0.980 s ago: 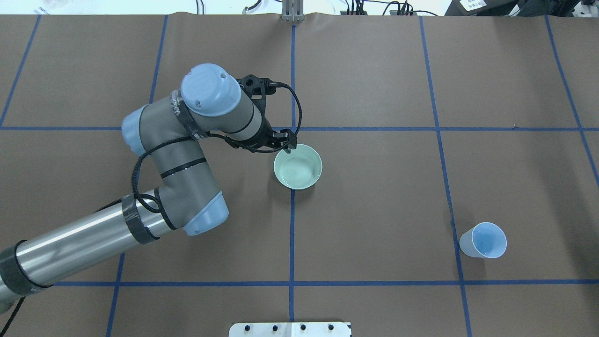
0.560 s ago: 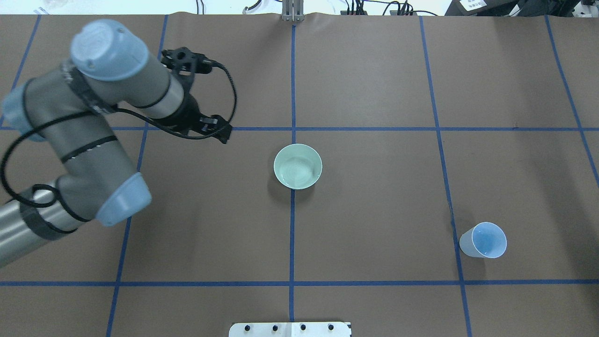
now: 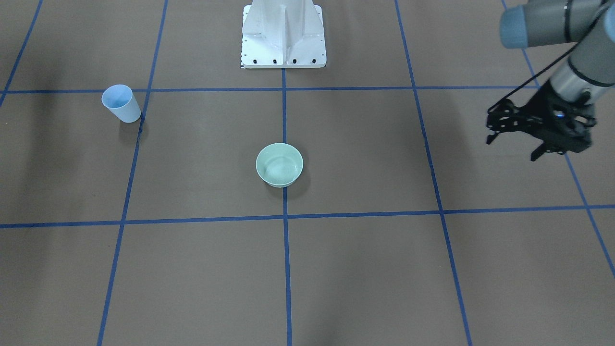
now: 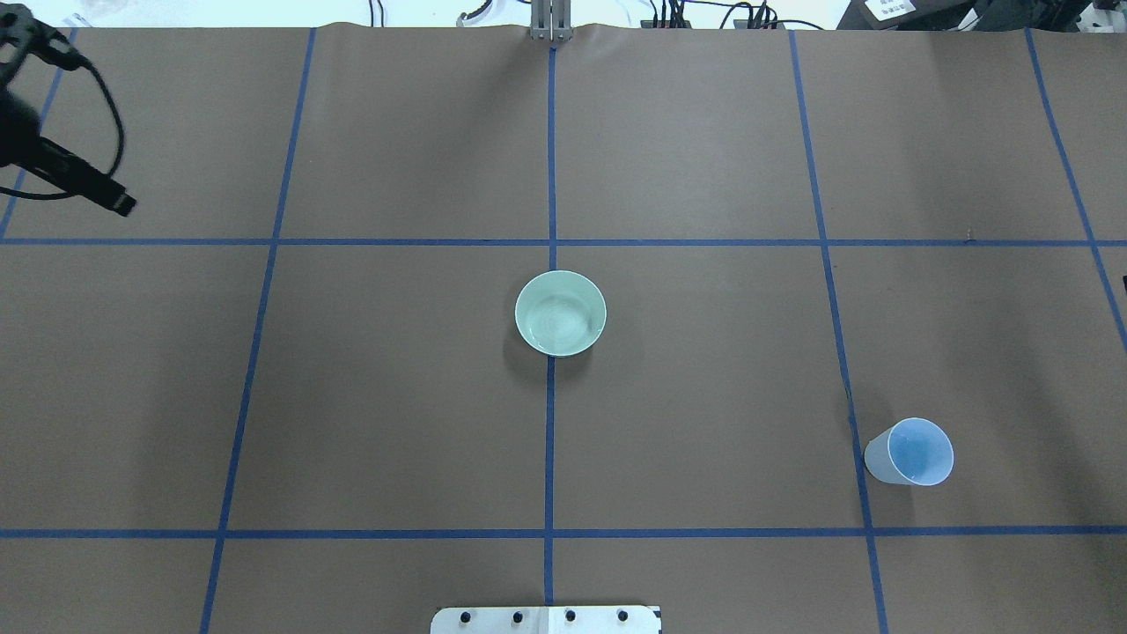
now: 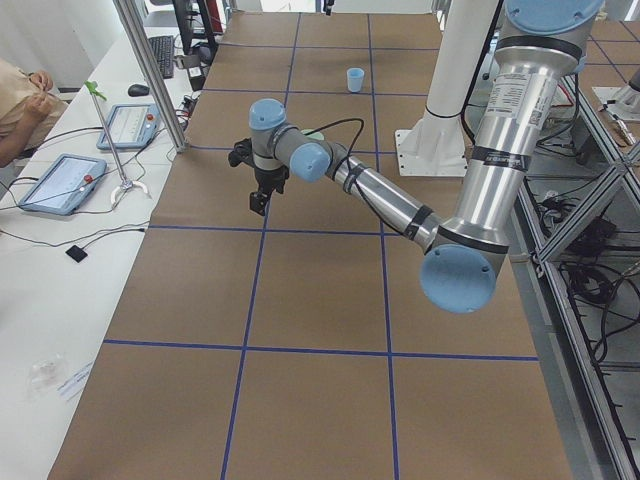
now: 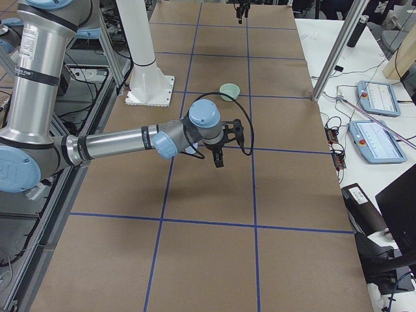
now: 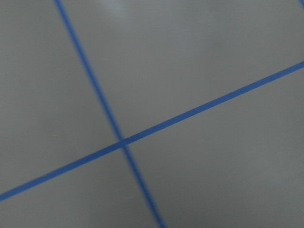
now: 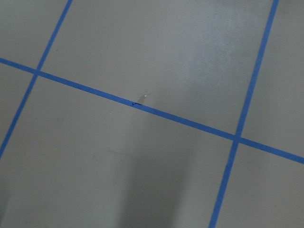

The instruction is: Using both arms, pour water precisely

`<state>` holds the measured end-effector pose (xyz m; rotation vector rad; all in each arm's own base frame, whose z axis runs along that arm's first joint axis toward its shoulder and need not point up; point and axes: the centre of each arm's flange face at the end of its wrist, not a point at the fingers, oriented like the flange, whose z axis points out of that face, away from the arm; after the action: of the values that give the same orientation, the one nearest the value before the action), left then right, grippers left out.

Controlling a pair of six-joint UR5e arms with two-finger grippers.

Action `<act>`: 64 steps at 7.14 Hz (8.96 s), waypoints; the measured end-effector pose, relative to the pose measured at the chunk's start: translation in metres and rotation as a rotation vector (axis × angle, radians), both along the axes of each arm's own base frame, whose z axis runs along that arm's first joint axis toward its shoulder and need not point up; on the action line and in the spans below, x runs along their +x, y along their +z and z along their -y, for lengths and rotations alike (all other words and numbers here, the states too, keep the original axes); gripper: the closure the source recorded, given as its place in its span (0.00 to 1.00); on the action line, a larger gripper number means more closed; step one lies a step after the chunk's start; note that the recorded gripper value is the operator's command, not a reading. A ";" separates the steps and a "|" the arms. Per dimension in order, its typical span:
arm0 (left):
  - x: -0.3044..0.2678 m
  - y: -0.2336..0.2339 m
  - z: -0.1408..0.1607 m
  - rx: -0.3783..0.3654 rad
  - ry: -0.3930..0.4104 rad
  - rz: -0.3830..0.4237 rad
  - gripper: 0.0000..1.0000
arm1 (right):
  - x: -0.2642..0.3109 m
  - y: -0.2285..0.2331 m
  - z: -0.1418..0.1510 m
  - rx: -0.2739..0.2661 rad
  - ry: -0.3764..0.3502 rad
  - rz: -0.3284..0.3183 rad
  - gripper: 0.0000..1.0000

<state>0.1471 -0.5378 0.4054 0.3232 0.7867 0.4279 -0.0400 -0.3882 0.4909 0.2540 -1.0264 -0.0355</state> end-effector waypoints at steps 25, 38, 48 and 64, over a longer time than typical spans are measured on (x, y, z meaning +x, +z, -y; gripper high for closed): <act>-0.196 0.180 0.002 0.068 0.083 0.017 0.00 | -0.220 0.005 -0.126 -0.097 0.068 -0.175 1.00; -0.259 0.231 -0.050 -0.286 -0.288 -0.032 0.00 | -0.317 -0.238 0.030 -0.087 0.100 -0.352 1.00; -0.261 0.239 -0.053 -0.363 -0.346 -0.043 0.00 | -0.448 -0.357 0.086 -0.185 0.071 -0.651 1.00; -0.260 0.274 -0.058 -0.435 -0.347 -0.038 0.00 | -0.569 -0.398 0.052 -0.028 -0.044 -1.204 1.00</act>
<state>-0.1130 -0.4802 0.6794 0.0567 0.8202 -0.0787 -0.6095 -0.4399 0.0928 0.1380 0.1664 -0.1887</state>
